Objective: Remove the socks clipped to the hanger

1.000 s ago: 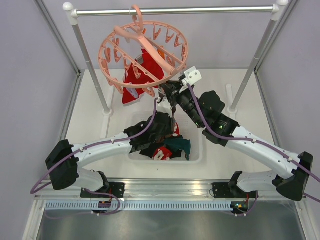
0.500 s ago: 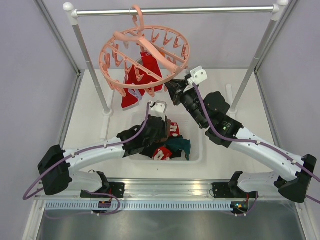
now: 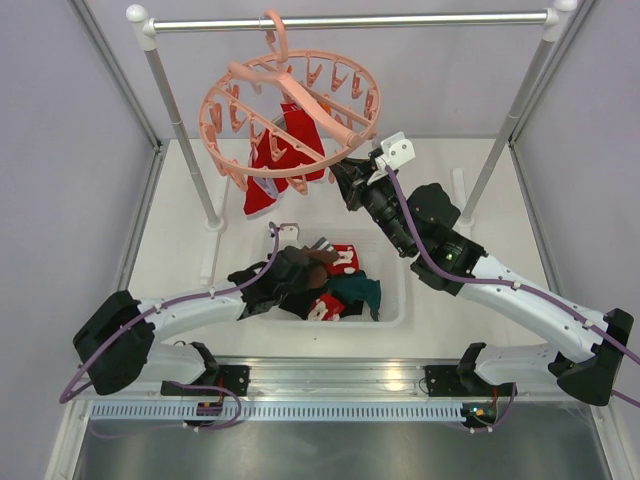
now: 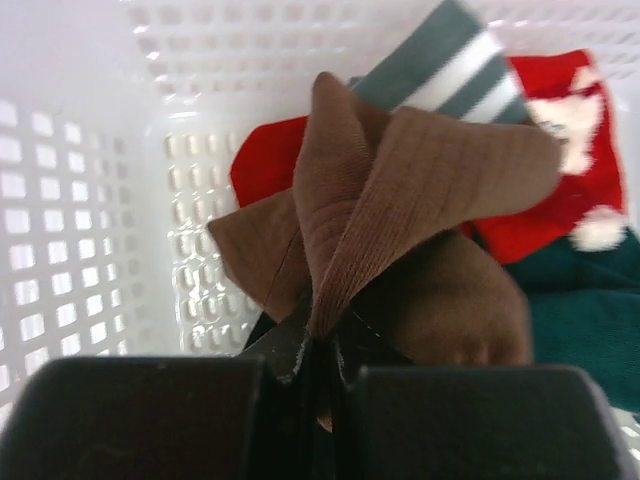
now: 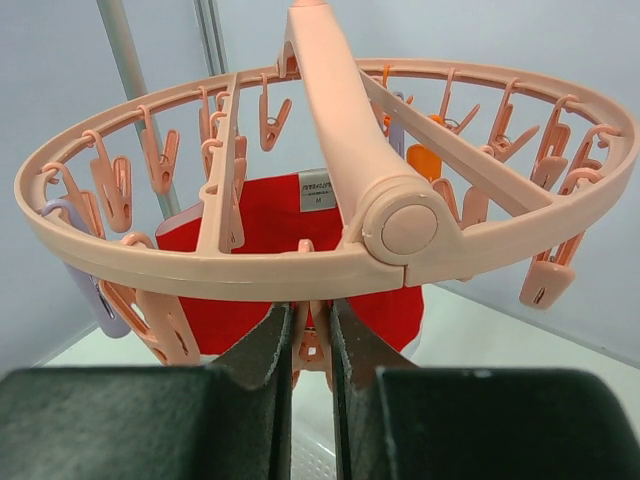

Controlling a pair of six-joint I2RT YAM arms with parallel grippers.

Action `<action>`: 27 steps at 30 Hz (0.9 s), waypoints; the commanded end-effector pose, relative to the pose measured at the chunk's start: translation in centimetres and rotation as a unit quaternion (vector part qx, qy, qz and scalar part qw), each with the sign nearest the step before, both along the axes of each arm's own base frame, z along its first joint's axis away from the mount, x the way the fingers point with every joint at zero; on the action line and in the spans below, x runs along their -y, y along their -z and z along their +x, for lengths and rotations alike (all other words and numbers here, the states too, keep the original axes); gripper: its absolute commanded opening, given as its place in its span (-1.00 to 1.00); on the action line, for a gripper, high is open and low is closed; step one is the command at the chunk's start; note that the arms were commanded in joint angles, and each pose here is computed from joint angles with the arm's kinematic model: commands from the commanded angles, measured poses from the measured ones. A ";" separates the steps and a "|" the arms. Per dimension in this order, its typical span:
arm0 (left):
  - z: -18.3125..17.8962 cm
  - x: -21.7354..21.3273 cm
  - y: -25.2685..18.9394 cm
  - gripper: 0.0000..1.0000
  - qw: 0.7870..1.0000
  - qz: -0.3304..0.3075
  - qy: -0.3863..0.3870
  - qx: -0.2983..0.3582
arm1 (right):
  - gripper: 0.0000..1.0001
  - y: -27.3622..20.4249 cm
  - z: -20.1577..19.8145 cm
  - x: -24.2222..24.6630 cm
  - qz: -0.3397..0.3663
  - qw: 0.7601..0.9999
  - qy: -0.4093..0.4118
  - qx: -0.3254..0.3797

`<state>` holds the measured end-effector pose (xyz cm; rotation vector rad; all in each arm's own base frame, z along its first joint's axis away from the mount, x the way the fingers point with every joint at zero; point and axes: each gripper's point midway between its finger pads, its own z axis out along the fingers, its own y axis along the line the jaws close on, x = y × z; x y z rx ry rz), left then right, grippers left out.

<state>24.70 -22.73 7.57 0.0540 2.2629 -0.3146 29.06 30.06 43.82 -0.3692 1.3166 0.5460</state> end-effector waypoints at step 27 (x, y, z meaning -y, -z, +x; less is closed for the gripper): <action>-3.2 -1.4 -9.3 0.57 0.990 -0.081 0.092 0.068 | -0.36 -0.3 -0.3 2.5 0.028 0.998 0.039 -0.031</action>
